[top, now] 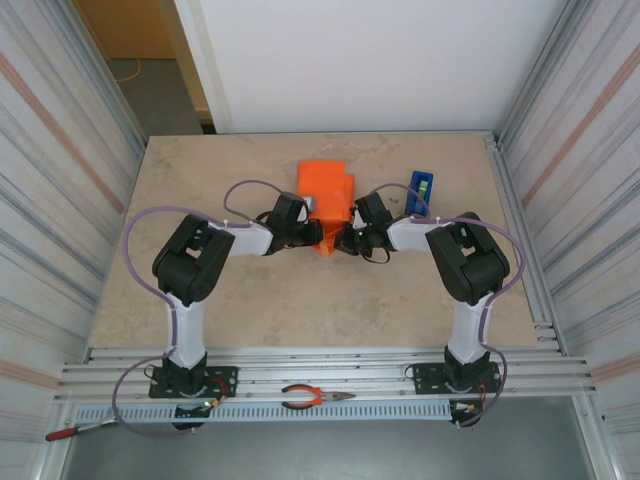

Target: Wrap the gift box in paper

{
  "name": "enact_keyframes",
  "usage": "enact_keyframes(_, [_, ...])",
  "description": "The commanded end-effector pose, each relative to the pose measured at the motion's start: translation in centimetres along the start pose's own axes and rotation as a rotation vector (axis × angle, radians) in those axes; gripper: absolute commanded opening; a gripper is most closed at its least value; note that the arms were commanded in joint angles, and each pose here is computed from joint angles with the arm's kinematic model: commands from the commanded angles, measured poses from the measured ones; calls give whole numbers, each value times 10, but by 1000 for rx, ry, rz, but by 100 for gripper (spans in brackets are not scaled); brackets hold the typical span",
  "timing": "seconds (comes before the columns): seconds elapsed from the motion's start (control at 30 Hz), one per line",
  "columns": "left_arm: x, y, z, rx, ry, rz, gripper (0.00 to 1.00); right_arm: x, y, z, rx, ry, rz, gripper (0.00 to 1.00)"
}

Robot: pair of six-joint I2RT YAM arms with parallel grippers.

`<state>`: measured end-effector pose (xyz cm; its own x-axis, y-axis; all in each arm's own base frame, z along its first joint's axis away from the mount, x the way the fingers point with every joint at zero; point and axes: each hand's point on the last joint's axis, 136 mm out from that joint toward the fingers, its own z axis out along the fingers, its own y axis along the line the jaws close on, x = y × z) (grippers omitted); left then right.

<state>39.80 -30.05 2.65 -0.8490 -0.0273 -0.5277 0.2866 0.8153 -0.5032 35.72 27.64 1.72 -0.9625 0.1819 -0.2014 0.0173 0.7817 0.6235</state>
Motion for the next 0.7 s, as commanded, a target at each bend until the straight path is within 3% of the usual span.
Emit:
enact_keyframes(0.0, [-4, -10, -2, 19, -22, 50, 0, 33, -31, 13, 97, 101, 30, 0])
enact_keyframes(0.2, [-10, -11, -60, 30, -90, 9, 0, 33, -32, 12, 99, 102, 29, 0])
enact_keyframes(0.43, [-23, 23, -101, -3, -153, -96, 15, 19, -17, -4, 41, 74, 28, 0])
enact_keyframes(0.67, [-75, 28, -108, 19, -172, -98, 38, -19, 20, -63, -39, -29, -13, 0])
